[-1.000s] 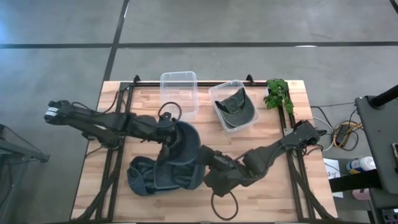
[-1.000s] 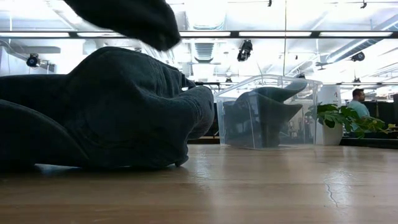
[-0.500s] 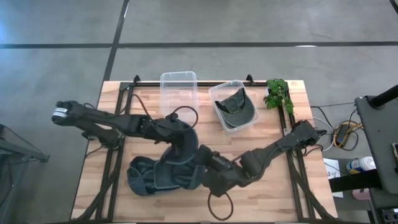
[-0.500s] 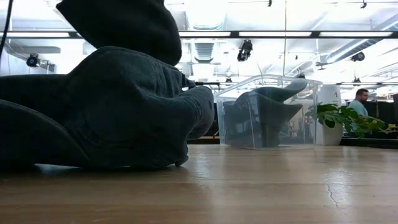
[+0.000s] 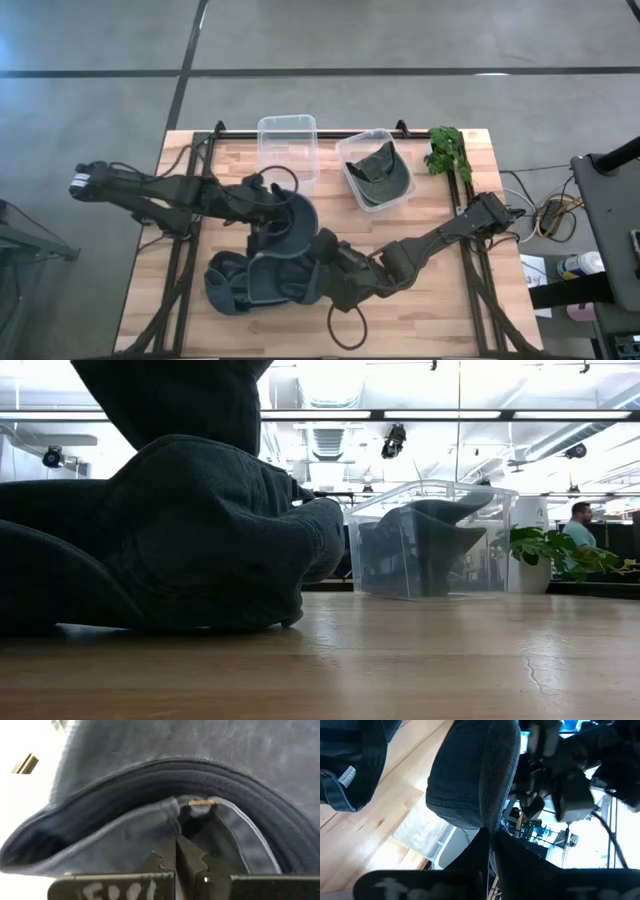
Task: Pick & Place hat
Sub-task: Put the right blue cap into the left bin
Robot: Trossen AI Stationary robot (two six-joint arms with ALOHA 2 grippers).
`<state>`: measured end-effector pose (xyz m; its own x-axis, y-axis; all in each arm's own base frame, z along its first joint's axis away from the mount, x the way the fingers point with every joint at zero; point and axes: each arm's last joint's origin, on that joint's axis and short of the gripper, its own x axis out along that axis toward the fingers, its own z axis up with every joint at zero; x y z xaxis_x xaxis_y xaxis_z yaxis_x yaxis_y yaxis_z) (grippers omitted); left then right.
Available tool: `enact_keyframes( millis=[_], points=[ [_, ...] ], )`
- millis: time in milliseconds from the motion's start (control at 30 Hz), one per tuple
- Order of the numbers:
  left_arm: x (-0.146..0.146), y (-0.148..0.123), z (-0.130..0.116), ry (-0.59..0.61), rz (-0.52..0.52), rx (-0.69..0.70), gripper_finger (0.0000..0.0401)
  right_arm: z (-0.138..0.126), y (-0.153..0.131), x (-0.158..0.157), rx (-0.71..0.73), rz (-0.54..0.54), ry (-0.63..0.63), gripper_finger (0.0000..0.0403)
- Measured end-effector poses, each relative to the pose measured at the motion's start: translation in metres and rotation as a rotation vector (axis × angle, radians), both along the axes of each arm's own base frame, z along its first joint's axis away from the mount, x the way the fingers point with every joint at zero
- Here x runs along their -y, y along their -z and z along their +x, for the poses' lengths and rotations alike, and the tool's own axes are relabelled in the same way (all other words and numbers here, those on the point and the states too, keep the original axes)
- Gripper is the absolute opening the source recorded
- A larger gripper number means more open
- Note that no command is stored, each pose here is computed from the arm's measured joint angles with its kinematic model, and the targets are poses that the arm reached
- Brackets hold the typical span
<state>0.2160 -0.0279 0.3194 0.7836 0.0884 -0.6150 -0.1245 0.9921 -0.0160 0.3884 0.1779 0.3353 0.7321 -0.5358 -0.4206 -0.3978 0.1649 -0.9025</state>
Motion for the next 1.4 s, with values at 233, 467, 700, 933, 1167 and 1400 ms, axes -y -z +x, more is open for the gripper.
enact_keyframes(
  millis=[233,467,700,933,1167,1400],
  points=[
    [-0.005,-0.012,-0.029,-0.042,-0.053,0.007,0.0000,0.002,0.000,0.005,0.007,-0.009,0.023,0.0013],
    [-0.008,-0.001,-0.048,-0.054,-0.030,-0.171,0.0000,0.004,-0.001,0.010,0.008,-0.010,0.034,0.0013],
    [-0.002,0.010,-0.025,-0.016,-0.125,-0.106,0.0000,0.010,-0.003,0.017,0.044,0.007,0.052,0.0013],
    [0.003,0.006,0.001,0.014,-0.142,0.071,0.0000,0.016,-0.001,0.023,0.038,0.047,0.035,0.0013],
    [0.002,0.009,0.000,0.039,-0.082,0.035,0.0000,0.018,-0.001,0.028,0.035,0.043,0.042,0.0013],
    [-0.004,0.013,-0.012,-0.038,0.069,-0.054,0.0000,0.018,-0.001,0.029,0.038,0.042,0.048,0.0013]
  ],
)
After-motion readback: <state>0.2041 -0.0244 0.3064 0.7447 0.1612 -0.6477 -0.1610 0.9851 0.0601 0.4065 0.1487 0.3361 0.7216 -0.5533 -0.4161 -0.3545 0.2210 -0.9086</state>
